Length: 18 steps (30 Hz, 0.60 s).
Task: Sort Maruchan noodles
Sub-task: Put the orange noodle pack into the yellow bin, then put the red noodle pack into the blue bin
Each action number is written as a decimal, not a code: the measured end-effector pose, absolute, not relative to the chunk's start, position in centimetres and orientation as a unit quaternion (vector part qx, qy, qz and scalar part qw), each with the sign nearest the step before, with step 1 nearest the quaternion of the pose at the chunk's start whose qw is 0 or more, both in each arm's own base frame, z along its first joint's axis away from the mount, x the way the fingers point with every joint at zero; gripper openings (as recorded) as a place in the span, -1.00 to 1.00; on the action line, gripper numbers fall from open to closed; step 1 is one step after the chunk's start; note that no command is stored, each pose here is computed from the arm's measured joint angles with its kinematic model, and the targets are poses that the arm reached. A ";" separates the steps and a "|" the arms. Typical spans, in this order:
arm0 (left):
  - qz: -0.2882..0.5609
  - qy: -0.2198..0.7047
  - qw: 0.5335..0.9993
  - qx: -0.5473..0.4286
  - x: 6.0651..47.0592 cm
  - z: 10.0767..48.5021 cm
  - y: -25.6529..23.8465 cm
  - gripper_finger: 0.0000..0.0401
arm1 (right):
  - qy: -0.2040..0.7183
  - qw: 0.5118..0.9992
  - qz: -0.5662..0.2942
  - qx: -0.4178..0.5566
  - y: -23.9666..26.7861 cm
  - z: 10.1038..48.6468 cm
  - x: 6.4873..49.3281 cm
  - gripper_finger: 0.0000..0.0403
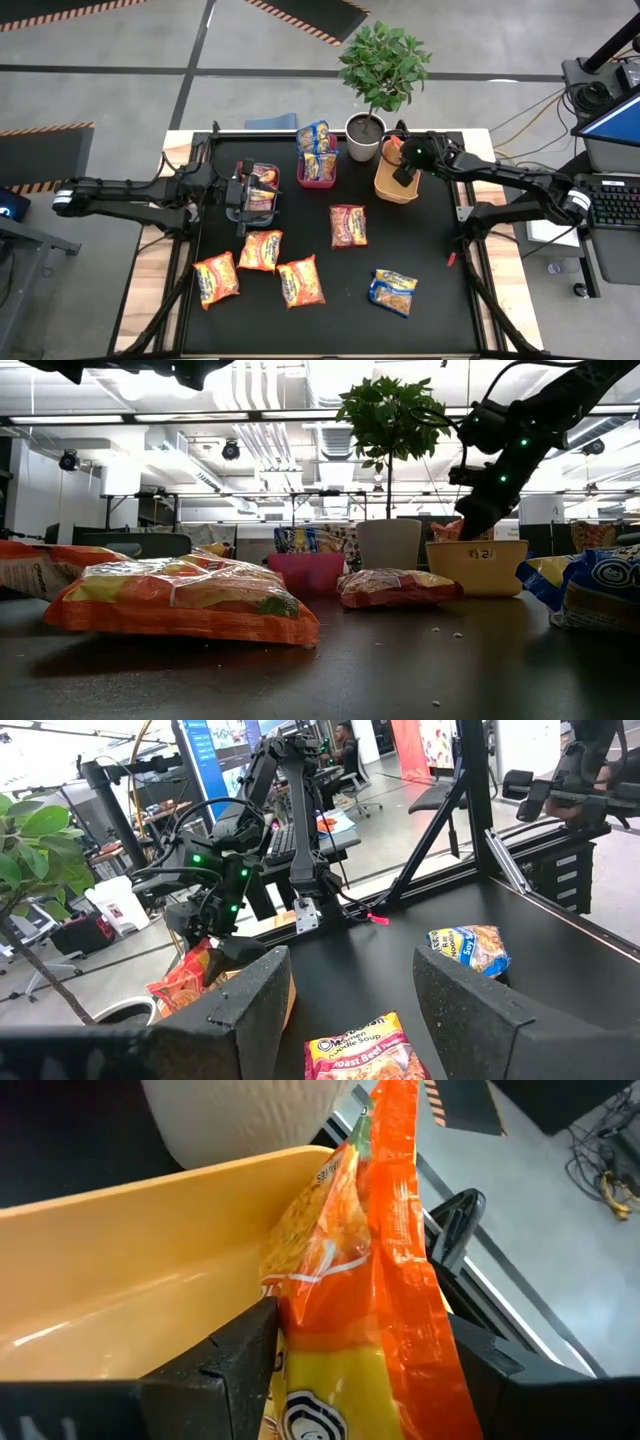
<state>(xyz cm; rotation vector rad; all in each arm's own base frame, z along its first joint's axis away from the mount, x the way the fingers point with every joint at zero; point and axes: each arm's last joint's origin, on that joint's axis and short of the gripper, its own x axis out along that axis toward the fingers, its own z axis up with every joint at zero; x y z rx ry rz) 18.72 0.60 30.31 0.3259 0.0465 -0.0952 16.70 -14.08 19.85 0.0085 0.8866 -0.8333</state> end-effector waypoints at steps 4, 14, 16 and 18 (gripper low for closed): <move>-0.047 0.023 0.985 0.162 18.7 30.3 0.6 -0.02 | 0.423 0.808 -0.410 -0.010 -14.2 19.9 16.6 0.02; -0.047 0.023 0.985 0.162 18.7 30.3 0.6 -0.02 | 0.409 0.810 -0.420 -0.026 -14.6 21.5 17.1 0.02; -0.047 0.023 0.985 0.162 18.7 30.3 0.6 -0.02 | 0.402 0.808 -0.431 -0.031 -14.8 22.1 17.2 0.02; -0.047 0.023 0.985 0.162 18.7 30.3 0.6 -0.02 | 0.400 0.797 -0.452 -0.039 -15.0 22.8 17.3 0.02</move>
